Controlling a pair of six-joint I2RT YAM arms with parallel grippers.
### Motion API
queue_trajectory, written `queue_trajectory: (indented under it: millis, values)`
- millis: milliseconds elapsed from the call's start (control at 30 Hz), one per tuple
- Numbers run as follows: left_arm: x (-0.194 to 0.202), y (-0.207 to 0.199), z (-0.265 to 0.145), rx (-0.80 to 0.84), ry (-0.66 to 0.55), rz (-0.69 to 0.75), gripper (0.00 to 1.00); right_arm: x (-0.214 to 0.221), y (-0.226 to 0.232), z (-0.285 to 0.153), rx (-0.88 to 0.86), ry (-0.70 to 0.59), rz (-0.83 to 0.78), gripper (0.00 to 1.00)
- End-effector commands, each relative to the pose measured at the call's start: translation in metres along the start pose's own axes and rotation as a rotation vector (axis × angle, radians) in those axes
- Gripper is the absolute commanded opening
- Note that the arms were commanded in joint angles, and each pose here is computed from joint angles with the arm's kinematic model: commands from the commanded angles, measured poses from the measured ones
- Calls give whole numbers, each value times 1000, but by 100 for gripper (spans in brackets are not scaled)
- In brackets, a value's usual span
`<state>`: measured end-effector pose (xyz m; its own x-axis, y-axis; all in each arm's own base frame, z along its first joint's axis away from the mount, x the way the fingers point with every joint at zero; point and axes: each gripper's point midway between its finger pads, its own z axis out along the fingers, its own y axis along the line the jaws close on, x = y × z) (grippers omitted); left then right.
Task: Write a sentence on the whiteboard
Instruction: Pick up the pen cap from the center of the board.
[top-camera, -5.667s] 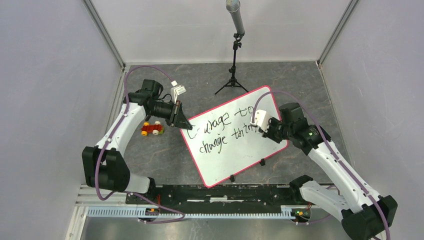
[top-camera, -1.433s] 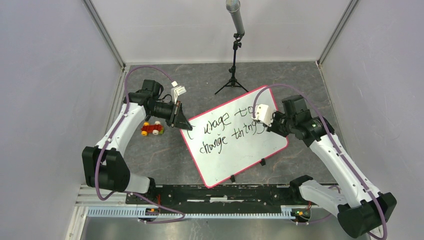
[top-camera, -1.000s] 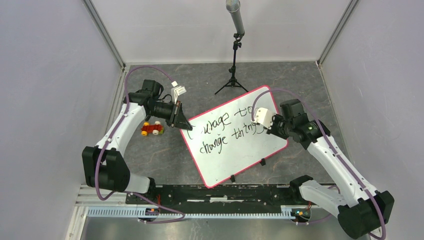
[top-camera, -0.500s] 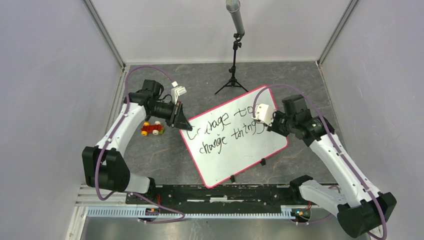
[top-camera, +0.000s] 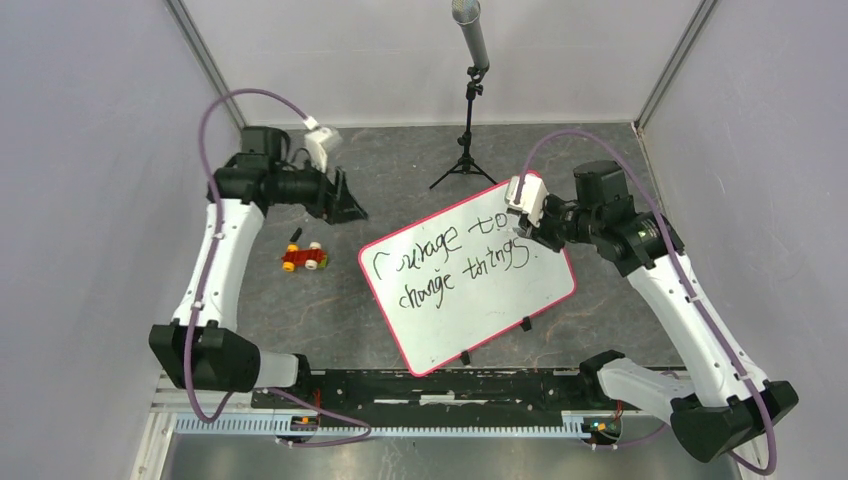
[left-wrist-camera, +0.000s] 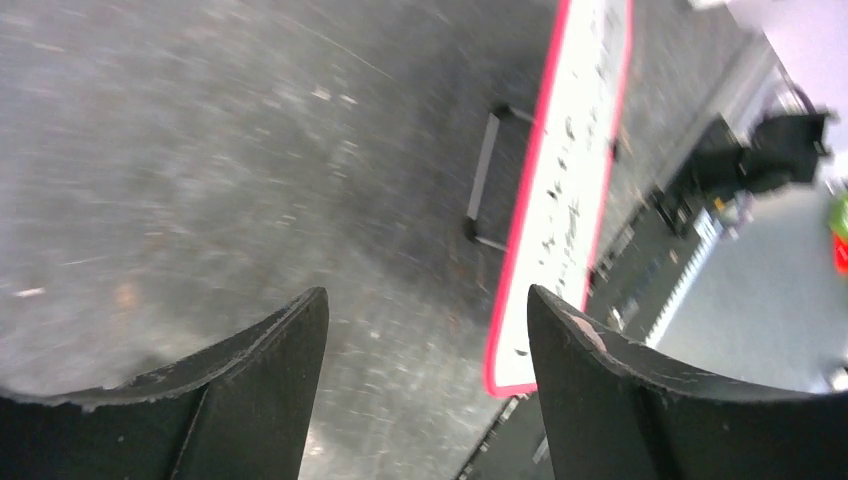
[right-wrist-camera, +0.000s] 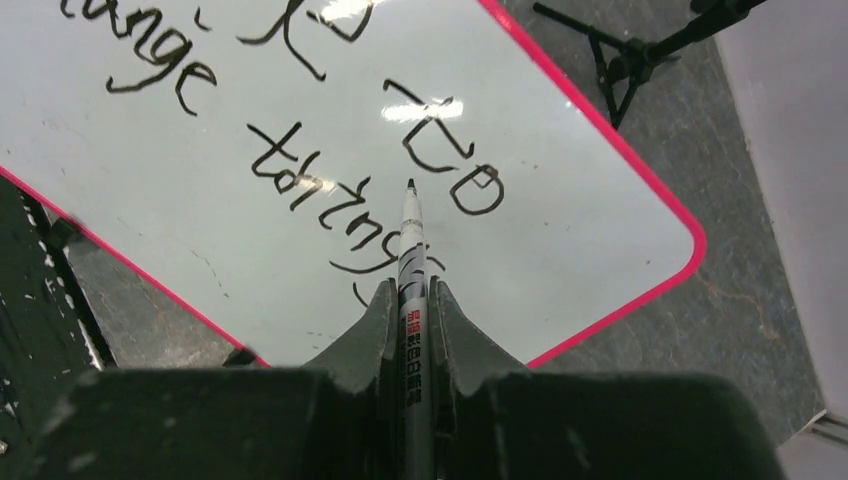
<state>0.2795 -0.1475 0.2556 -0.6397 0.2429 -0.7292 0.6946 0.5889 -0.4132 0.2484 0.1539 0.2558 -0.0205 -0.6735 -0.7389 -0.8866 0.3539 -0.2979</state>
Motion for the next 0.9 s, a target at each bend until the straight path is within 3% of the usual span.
queue_trajectory:
  millis: [0,133,367,700,867]
  values:
    - [-45,42,-57,-221,-163,-30,79,-58,-19,-14,50,-191,19,0]
    - [-30,109,-84,-451,-110,-115,77,-91,-36,-27,72,-280,28,0]
    - [27,197,-82,-599,94,-250,64,-113,-60,-21,58,-329,58,0]
    - [85,261,-47,-633,297,-228,49,-107,-76,4,0,-317,105,0]
    - [109,276,-31,-628,371,-236,47,-105,-79,8,-6,-308,117,0]
